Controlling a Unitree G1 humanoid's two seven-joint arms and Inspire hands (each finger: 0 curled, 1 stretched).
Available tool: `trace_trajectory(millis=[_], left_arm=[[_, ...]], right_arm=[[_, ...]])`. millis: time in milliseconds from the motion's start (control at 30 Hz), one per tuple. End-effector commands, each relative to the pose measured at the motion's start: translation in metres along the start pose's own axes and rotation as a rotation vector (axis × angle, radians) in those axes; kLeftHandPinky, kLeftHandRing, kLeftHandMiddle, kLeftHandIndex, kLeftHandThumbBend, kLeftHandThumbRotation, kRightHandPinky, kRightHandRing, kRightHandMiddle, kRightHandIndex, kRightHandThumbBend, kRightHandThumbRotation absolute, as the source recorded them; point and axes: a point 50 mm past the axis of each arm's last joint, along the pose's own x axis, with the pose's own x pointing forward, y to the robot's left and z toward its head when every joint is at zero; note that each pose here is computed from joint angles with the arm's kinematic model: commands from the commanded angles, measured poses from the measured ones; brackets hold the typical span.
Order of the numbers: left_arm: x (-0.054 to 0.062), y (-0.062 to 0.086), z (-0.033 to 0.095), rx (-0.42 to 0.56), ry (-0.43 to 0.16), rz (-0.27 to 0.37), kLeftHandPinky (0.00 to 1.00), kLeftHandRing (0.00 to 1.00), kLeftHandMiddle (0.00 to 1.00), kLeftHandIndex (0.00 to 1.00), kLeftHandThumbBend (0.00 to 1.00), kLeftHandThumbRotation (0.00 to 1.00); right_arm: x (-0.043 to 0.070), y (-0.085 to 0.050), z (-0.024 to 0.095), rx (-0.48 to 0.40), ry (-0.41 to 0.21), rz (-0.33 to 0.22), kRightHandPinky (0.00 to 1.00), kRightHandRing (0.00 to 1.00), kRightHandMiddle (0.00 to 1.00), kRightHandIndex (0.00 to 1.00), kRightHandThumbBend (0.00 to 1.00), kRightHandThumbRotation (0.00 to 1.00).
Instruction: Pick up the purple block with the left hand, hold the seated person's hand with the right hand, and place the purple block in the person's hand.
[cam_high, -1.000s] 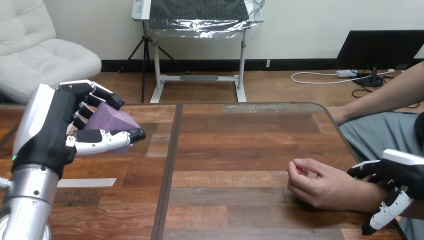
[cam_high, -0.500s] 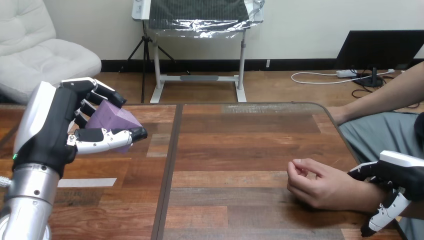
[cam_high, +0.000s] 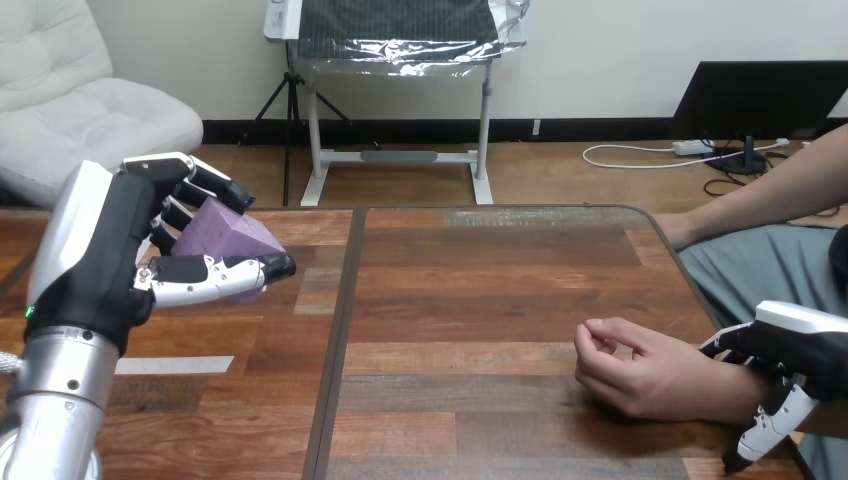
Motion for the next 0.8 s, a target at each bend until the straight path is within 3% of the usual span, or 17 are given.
trace_trajectory(millis=[0, 200, 767], left_arm=[[0.0046, 0.0077, 0.0106, -0.001, -0.058, 0.032, 0.25, 0.31, 0.38, 0.42, 0.65, 0.00], [0.0045, 0.0075, 0.0104, -0.005, -0.055, 0.031, 0.25, 0.31, 0.38, 0.42, 0.64, 0.00], [0.0043, 0.0083, 0.0107, -0.002, -0.060, 0.032, 0.25, 0.31, 0.38, 0.42, 0.64, 0.00]], right_arm=[[0.0077, 0.0080, 0.0032, -0.034, -0.002, 0.054, 0.51, 0.67, 0.74, 0.78, 0.98, 0.00], [0.0096, 0.0092, 0.0018, -0.047, 0.004, 0.054, 0.57, 0.69, 0.74, 0.75, 0.97, 0.01], [0.0129, 0.0104, -0.0024, -0.073, 0.069, 0.059, 0.56, 0.66, 0.70, 0.69, 0.97, 0.06]])
